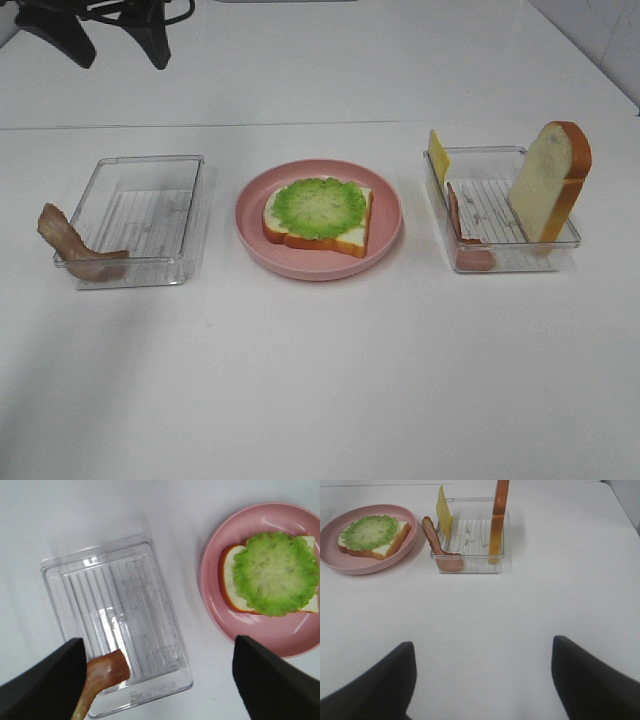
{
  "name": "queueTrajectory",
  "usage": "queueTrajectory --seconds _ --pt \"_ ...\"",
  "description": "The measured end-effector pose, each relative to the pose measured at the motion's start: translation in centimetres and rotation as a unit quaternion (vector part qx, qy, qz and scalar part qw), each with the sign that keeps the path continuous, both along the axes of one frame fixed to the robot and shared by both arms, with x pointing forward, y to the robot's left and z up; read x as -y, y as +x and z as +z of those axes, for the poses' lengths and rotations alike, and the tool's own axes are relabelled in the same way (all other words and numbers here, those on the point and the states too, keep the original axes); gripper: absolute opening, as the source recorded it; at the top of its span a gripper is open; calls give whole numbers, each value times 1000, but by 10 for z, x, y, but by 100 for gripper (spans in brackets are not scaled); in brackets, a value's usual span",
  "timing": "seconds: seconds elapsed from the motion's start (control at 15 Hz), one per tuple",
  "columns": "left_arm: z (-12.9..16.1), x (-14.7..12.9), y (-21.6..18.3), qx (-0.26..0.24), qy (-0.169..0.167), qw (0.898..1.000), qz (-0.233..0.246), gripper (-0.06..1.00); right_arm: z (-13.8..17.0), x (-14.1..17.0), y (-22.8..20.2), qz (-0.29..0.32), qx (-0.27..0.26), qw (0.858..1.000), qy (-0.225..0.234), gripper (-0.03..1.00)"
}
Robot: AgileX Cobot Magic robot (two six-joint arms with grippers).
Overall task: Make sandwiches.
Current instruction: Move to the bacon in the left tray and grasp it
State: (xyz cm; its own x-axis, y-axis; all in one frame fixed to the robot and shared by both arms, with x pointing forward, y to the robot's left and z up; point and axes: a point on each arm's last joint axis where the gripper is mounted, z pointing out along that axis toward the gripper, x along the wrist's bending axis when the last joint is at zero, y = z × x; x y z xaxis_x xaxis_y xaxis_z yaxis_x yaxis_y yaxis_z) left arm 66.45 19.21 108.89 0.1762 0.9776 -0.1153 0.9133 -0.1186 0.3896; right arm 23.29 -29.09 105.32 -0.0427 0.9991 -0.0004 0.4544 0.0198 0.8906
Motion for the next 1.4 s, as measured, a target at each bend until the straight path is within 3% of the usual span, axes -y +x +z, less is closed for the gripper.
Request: queueTrajectory --seconds 0.27,0.53,0.6,0.8,1.0,1.4 --pt "-11 -45 -26 -44 28 998 43 76 0 0 0 0 0 1000 0 72" --pt "-32 -72 -40 -89 42 992 76 76 0 0 0 0 0 1000 0 72" --pt "-48 -75 -45 -119 54 987 89 74 0 0 0 0 0 1000 0 72" --pt "-60 -77 -50 -138 61 983 103 68 0 0 0 0 0 1000 0 72" --pt "-67 -76 -44 -128 55 983 117 67 0 0 0 0 0 1000 0 72" --pt "-109 -73 -29 -159 51 978 123 66 0 0 0 0 0 1000 0 72"
